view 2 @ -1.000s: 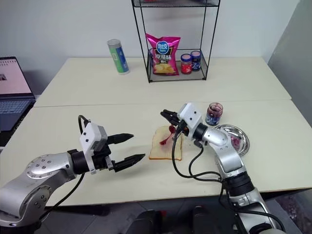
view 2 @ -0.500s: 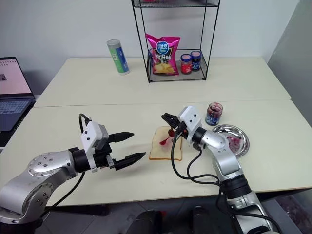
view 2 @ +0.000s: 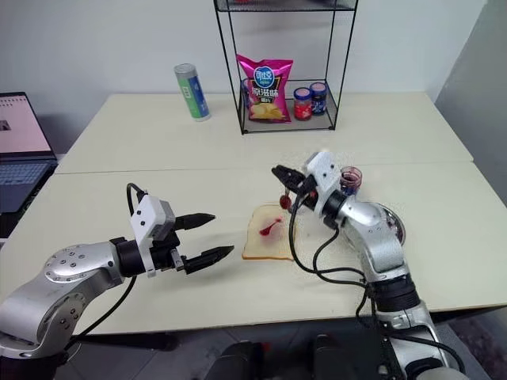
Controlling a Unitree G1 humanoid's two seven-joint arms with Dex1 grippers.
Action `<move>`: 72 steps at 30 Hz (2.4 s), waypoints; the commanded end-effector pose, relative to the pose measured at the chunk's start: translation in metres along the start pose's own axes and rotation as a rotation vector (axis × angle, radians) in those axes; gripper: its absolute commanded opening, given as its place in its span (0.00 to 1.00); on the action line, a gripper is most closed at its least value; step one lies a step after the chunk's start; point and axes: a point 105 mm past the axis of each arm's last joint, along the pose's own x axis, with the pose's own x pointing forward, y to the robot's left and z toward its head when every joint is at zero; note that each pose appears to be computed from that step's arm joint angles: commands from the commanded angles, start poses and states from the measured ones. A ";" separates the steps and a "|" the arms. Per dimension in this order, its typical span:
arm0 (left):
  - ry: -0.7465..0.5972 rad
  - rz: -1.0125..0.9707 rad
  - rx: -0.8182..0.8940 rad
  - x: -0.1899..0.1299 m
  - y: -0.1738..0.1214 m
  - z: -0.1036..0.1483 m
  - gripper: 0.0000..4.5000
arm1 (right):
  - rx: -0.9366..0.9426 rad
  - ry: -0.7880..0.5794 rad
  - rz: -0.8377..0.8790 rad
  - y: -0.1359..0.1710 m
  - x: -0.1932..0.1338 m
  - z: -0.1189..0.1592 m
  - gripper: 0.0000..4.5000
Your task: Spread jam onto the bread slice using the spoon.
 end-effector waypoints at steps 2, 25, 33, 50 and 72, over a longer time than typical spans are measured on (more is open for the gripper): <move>-0.018 0.000 0.051 -0.003 0.000 0.009 1.00 | 0.392 -0.027 -0.062 -0.004 0.002 0.001 0.01; -0.007 0.012 0.063 -0.005 0.001 0.010 1.00 | 0.606 0.111 -0.359 -0.048 -0.023 -0.072 0.01; -0.006 0.014 0.065 -0.005 0.002 0.010 1.00 | 0.623 0.070 -0.334 -0.053 -0.022 -0.053 0.01; -0.018 0.001 0.071 -0.001 0.002 0.012 1.00 | 0.816 0.036 -0.178 -0.016 -0.001 -0.029 0.01; -0.013 -0.010 0.077 0.001 0.000 0.010 1.00 | 0.730 0.148 -0.354 -0.042 -0.037 -0.073 0.01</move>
